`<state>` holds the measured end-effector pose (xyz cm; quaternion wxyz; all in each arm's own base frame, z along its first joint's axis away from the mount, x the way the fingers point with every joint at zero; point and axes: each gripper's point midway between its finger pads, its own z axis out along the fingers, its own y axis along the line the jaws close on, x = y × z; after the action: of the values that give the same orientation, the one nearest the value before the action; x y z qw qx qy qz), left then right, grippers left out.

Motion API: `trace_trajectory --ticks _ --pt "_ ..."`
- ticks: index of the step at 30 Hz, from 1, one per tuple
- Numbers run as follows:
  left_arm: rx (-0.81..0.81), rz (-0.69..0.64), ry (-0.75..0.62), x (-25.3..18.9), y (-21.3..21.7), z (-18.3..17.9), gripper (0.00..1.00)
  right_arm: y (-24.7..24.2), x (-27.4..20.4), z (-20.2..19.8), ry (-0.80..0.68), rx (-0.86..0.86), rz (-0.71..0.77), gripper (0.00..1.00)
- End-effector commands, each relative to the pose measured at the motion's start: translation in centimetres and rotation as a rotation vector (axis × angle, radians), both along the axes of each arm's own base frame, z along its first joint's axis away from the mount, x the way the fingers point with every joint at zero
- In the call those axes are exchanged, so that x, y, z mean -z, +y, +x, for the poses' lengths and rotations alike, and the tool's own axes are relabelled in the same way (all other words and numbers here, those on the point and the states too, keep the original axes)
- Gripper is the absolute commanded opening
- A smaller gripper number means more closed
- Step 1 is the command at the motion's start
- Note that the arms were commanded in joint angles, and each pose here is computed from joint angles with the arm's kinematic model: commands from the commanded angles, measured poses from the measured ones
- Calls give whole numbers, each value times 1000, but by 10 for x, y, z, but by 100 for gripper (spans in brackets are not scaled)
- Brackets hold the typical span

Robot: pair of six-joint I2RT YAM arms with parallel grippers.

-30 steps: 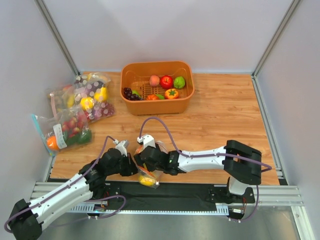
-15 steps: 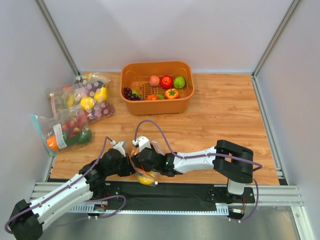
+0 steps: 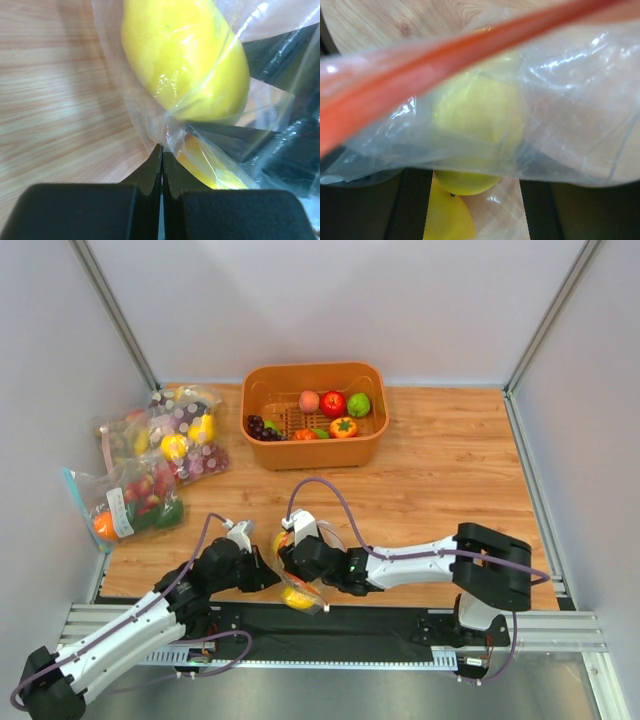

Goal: Open the zip-top bag and remove the fake food

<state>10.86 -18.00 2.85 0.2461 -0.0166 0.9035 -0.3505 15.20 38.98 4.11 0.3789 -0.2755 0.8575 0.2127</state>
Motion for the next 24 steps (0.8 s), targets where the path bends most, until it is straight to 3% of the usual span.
trace_trajectory --ticks 1,12,24 --pt "19 -9 -1 -10 -1 -4 0 -34 -11 5 -26 54 -50 36" --pt "-4 8 -55 -26 -1 9 0 -71 -26 -32 95 -43 -77 37" --pt "-31 56 -105 -41 6 21 0 -96 5 -66 252 -115 -173 38"
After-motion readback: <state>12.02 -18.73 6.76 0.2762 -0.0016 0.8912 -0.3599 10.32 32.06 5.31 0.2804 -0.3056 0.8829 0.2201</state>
